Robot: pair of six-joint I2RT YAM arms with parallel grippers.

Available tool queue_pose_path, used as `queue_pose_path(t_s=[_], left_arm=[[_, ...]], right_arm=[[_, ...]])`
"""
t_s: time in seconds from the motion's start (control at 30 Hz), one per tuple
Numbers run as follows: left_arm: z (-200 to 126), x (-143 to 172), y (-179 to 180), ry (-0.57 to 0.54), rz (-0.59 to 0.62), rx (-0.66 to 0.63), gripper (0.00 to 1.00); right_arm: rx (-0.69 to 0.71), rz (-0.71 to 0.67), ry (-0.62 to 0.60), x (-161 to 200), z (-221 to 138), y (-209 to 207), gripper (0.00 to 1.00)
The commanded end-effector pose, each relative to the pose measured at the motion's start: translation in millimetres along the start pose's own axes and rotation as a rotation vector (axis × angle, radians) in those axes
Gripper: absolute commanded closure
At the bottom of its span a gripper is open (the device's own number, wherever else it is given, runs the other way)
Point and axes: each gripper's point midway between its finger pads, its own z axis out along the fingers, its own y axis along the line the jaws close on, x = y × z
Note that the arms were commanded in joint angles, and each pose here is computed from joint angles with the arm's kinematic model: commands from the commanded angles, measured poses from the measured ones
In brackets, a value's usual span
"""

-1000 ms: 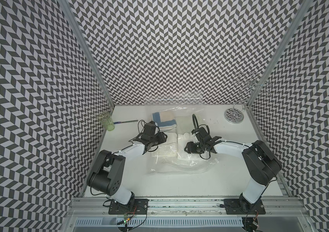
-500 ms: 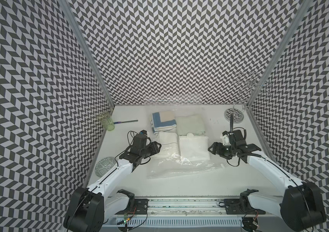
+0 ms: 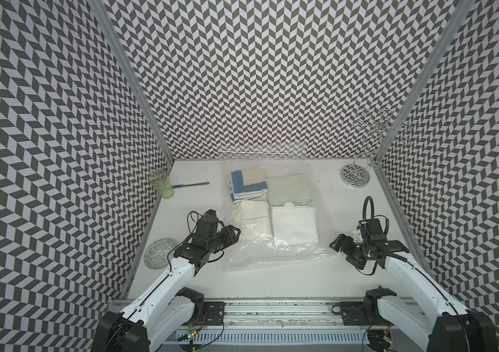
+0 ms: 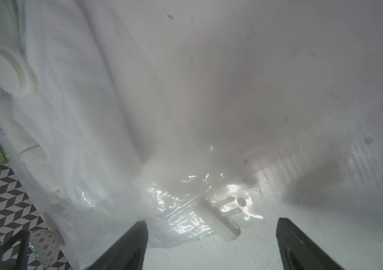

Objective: Place the folded towel into the vacuum bag
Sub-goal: Adjust the vacuum bag at the center of the board.

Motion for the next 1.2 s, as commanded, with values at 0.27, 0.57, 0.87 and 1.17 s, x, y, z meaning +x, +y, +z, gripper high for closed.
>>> queue_pose_path(t_s=[0.27, 0.57, 0.87, 1.17], left_arm=[[11, 11, 13, 0.034, -0.065, 0.013, 0.43], [5, 35, 41, 0.074, -0.173, -0.061, 0.35], [-11, 39, 56, 0.005, -0.16, -0.27, 0.37], [-5, 56, 49, 0.006, -0.246, -0.125, 0.39]], right_arm=[[-0.288, 0.069, -0.132, -28, -7, 43, 0.46], [-0.44, 0.036, -0.251, -51, -55, 85, 0.84], [-0.43, 0.025, -0.151, -41, -33, 81, 0.86], [-0.433, 0.036, -0.185, -54, -30, 79, 0.87]])
